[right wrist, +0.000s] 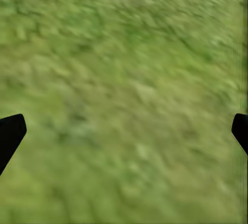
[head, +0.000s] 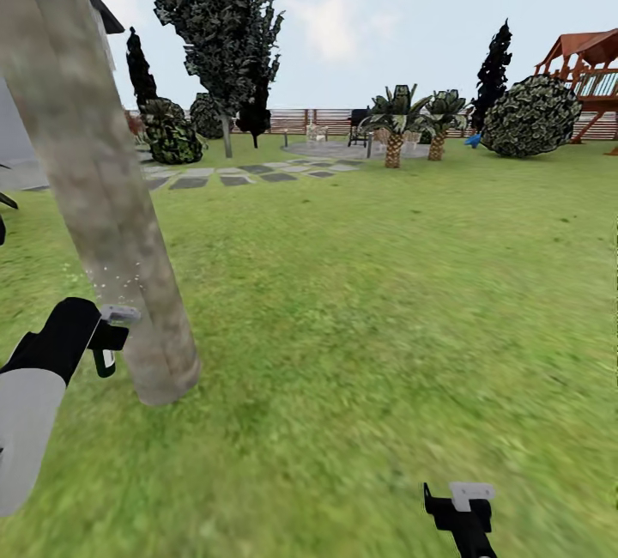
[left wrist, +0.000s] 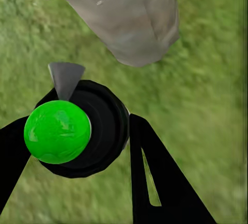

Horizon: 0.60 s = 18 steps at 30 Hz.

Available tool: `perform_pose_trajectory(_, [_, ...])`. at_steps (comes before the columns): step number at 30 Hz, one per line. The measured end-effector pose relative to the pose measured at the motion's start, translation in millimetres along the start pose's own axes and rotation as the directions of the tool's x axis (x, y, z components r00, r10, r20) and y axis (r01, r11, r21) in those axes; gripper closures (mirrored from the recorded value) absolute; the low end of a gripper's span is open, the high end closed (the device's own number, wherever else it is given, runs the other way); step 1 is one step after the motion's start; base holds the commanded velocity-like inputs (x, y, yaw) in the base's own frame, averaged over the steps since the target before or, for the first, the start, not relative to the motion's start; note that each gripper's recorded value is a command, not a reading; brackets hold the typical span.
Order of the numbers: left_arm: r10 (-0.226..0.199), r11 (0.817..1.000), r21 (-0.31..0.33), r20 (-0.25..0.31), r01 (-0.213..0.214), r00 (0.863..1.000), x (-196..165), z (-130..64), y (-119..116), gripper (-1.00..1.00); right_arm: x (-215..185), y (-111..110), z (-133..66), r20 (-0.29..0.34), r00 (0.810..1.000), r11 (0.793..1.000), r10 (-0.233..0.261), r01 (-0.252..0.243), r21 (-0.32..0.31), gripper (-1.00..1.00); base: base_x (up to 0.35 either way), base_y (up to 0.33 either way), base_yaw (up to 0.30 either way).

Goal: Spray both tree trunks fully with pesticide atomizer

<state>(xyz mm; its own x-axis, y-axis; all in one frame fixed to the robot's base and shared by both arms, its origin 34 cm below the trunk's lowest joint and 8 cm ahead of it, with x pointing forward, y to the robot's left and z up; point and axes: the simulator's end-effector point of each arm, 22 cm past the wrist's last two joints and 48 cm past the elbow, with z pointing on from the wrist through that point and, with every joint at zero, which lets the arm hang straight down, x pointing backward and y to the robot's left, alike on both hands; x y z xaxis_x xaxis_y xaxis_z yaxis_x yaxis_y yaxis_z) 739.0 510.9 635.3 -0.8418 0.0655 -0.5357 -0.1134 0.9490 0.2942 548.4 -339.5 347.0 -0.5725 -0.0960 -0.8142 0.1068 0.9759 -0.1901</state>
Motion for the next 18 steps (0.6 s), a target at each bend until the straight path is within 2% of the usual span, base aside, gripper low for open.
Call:
perform_pose_trajectory(10, [-0.001,1.000,-0.002,-0.005,0.001,1.000,2.8,1.3,1.5,1.00,0.0,1.5,-0.1,0.000,1.000,1.000,0.001,-0.001,-0.002,-1.00,0.001,-0.276,0.013])
perform_pose_trajectory(18, [-0.001,1.000,-0.001,-0.013,0.001,1.000,7.7,4.0,1.8,1.00,-0.1,3.5,-0.3,0.000,1.000,1.000,0.003,-0.003,-0.004,-1.00,0.000,-0.276,0.248])
